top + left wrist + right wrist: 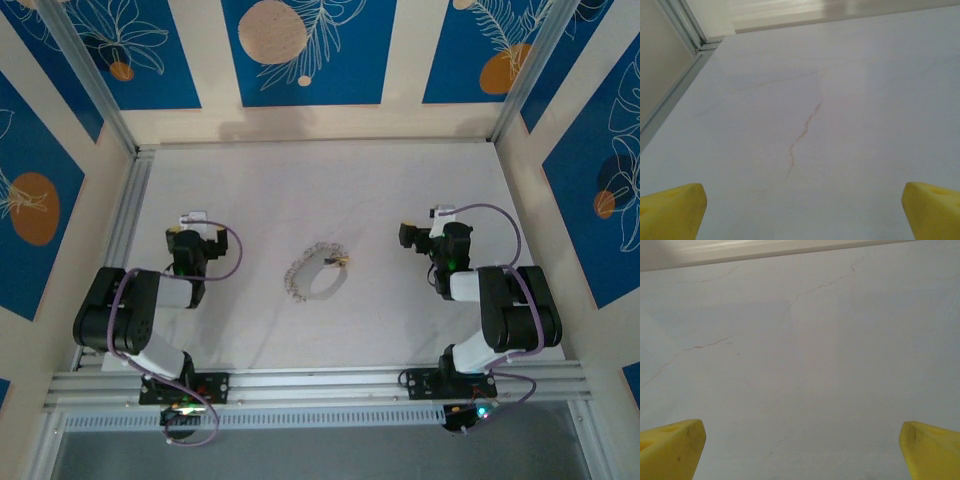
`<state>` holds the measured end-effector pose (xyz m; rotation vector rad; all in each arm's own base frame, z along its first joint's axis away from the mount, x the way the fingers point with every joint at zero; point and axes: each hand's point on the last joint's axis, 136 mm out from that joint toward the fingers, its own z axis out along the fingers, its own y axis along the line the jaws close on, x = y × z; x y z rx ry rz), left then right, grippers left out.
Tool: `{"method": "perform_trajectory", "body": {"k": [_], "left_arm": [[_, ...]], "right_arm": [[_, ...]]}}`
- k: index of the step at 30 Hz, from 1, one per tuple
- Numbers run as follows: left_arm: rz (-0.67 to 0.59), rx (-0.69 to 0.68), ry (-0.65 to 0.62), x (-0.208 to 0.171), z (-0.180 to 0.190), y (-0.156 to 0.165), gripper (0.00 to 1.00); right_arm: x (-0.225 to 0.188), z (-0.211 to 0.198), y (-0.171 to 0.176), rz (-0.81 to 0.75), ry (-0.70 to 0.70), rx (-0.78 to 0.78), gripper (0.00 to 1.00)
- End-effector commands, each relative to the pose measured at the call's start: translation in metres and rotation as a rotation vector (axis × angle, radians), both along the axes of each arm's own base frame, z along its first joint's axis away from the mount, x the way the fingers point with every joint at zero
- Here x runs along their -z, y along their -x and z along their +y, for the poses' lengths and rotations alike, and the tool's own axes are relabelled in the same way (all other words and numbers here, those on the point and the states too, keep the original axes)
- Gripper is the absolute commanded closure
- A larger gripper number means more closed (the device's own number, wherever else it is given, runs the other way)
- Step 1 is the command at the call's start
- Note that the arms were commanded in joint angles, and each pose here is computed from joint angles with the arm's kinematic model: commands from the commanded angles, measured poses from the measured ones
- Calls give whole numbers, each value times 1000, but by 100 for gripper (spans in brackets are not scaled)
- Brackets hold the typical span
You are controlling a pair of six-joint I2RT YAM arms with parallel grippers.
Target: Put the keys on the keyring
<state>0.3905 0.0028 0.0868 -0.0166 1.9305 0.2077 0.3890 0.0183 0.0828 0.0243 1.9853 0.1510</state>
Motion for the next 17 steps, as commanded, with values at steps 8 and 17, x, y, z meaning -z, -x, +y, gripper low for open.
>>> {"method": "perform_trajectory", "body": {"k": [8, 17], "left_arm": [[-47, 23, 33, -7, -3, -2, 0], [-50, 31, 31, -7, -5, -2, 0]], "right_arm": [[-10, 3, -7, -39, 7, -5, 1], [-11, 5, -7, -37, 3, -22, 1]]}}
